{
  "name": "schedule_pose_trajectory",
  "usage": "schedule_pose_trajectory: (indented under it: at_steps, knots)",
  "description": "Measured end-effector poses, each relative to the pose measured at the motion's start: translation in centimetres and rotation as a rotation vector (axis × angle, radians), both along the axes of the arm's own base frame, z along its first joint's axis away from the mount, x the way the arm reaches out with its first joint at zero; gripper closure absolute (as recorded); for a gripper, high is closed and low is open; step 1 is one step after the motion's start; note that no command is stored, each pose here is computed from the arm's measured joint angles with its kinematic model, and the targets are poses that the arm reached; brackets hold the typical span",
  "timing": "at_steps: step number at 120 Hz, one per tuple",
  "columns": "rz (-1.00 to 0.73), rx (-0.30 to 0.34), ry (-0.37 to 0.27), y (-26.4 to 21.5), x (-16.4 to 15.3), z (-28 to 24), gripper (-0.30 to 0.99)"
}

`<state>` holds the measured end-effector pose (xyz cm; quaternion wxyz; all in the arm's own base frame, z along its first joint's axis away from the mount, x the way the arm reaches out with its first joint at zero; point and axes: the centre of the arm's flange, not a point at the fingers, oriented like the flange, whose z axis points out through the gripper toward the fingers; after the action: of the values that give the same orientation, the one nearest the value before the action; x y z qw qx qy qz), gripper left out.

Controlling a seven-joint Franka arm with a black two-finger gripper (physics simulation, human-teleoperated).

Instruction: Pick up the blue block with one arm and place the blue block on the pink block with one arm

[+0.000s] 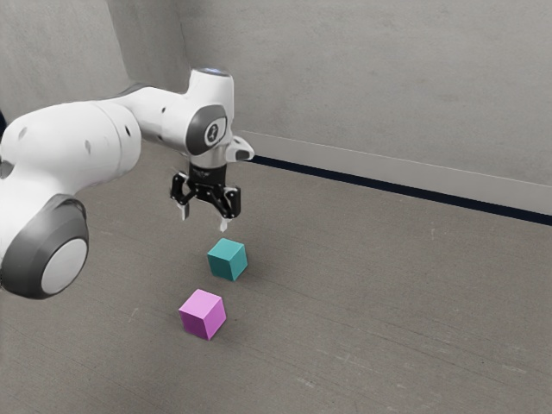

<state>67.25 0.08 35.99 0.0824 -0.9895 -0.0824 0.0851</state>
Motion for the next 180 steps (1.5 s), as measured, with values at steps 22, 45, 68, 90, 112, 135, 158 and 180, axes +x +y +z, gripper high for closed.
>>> schedule_pose_trajectory:
  at_steps: [22, 45, 68, 90, 112, 135, 158, 180]
  knots:
    - [0.012, -0.003, -0.002, 0.5, -1.1, -4.1, 0.00]
    - [-0.009, -0.007, -0.046, -0.5, 0.0, -4.9, 0.00]
    - [-0.035, -0.019, -0.061, -2.1, 1.8, -6.6, 0.00]
    - [-0.021, -0.016, -0.041, -1.7, 1.6, -9.1, 0.00]
    - [0.016, -0.042, -0.040, -0.9, 1.5, -10.6, 0.00]
    - [0.041, -0.070, -0.044, -0.5, 1.5, -11.9, 0.11]
    - [0.044, -0.073, -0.054, -0.6, 1.7, -11.9, 0.11]
    - [0.038, -0.070, -0.079, -1.0, 1.9, -10.2, 0.25]
